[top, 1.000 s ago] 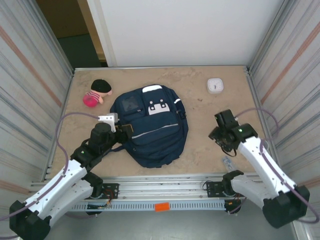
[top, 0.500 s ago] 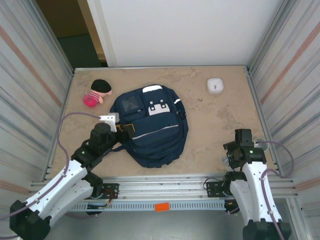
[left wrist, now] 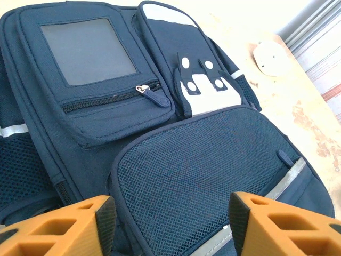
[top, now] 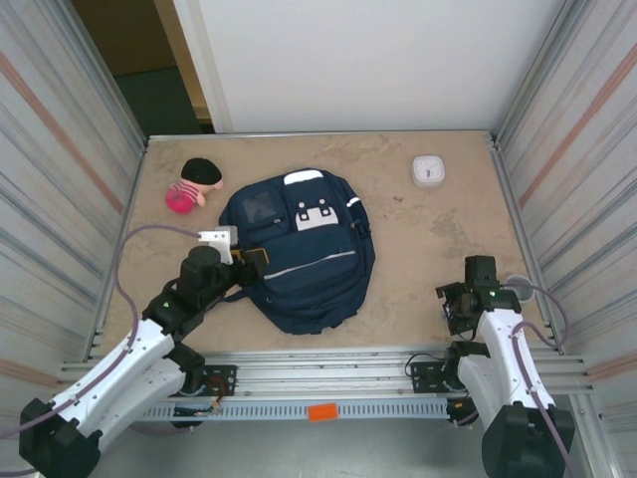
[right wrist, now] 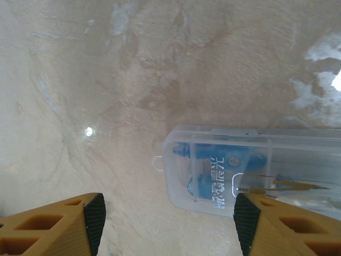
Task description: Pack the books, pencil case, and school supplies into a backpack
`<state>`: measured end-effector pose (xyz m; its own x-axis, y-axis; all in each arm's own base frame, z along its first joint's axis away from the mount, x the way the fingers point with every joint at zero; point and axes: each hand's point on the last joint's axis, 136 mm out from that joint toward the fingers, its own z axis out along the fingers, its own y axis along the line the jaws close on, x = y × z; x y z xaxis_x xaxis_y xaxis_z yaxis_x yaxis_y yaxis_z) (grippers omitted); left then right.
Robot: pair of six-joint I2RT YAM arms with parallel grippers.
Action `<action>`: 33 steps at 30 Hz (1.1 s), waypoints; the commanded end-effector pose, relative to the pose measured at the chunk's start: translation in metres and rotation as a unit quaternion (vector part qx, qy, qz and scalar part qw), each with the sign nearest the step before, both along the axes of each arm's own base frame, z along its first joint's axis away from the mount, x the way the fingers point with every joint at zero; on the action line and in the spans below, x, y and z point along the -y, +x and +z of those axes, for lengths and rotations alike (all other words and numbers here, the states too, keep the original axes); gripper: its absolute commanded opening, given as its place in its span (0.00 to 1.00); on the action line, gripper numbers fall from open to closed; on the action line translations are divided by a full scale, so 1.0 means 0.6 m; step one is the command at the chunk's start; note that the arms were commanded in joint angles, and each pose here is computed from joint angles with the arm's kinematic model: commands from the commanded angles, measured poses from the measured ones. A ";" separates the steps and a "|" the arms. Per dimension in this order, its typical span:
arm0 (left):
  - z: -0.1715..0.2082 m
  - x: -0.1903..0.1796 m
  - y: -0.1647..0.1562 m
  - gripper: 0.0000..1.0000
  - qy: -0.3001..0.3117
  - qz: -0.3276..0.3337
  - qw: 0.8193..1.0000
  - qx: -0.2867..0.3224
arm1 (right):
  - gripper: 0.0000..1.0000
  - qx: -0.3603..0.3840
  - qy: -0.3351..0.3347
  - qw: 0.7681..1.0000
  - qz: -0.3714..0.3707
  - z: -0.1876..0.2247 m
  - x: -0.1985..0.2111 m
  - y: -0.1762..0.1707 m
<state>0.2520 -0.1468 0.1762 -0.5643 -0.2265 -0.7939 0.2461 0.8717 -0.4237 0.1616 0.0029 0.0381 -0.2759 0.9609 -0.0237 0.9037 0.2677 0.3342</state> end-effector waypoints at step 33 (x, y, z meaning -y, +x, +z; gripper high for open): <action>0.007 -0.012 0.011 0.60 0.008 0.024 1.000 0.007 | 0.69 0.040 0.023 0.972 0.232 0.043 -0.110 0.317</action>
